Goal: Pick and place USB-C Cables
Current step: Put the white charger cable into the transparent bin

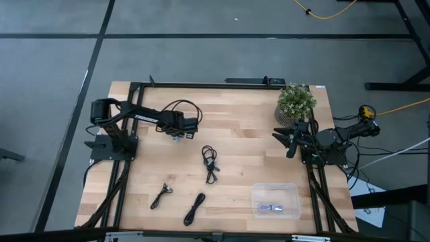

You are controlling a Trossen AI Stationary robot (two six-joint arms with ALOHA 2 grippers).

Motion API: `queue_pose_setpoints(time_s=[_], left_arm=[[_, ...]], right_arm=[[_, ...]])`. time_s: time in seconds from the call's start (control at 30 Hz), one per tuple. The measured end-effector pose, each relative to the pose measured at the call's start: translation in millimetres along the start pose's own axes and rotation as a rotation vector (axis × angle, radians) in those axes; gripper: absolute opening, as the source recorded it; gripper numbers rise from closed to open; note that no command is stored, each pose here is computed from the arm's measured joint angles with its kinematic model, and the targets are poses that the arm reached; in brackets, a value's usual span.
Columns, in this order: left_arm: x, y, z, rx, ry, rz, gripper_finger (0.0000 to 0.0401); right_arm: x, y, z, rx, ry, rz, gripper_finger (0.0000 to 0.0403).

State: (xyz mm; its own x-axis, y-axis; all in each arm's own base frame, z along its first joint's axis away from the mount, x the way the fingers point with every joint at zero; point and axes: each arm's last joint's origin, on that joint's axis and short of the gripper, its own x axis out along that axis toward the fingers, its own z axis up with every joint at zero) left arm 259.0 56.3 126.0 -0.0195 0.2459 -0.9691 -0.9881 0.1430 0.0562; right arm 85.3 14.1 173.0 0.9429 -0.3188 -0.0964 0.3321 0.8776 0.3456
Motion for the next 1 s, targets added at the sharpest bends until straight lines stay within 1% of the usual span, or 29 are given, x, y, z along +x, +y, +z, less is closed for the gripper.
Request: queue_pose_setpoints(time_s=[0.13,0.23,0.33,0.4,0.47,0.53,0.6,0.7,0.87,0.93,1.0], left_arm=[[-3,-3,-4,0.018,-0.01,-0.026,0.0025],[-4,-5,-5,0.073,-0.029,-0.055,0.0023],[-11,-11,-3,0.141,-0.054,-0.111,0.0024],[-24,-20,1,0.164,-0.081,-0.206,0.0023],[-43,-31,6,0.21,-0.18,-0.312,0.0023],[-58,-39,11,0.28,-0.27,-0.396,0.0023],[-73,-52,16,0.352,-0.38,-0.505,0.0023],[-100,-68,21,0.432,-0.535,-0.652,0.0023],[-131,-89,21,0.474,-0.756,-0.867,0.0023],[-142,-93,15,0.478,-0.812,-0.954,0.0023],[-149,-96,7,0.503,-0.834,-1.012,0.0023]], right_arm=[[0,0,0,0.0,0.0,0.0,0.0147],[0,0,0,0.0,0.0,0.0,0.0147],[0,0,0,0.0,0.0,0.0,0.0147],[0,0,0,0.0,0.0,0.0,0.0147],[0,0,0,0.0,0.0,0.0,0.0147],[0,0,0,0.0,0.0,-0.001,0.0147],[0,0,0,0.0,0.0,0.0,0.0147],[0,0,0,-0.002,0.002,-0.001,0.0147],[0,0,0,0.0,-0.001,-0.001,0.0147],[0,0,0,0.0,0.0,-0.002,0.0147],[0,0,0,0.0,-0.001,-0.001,0.0147]])
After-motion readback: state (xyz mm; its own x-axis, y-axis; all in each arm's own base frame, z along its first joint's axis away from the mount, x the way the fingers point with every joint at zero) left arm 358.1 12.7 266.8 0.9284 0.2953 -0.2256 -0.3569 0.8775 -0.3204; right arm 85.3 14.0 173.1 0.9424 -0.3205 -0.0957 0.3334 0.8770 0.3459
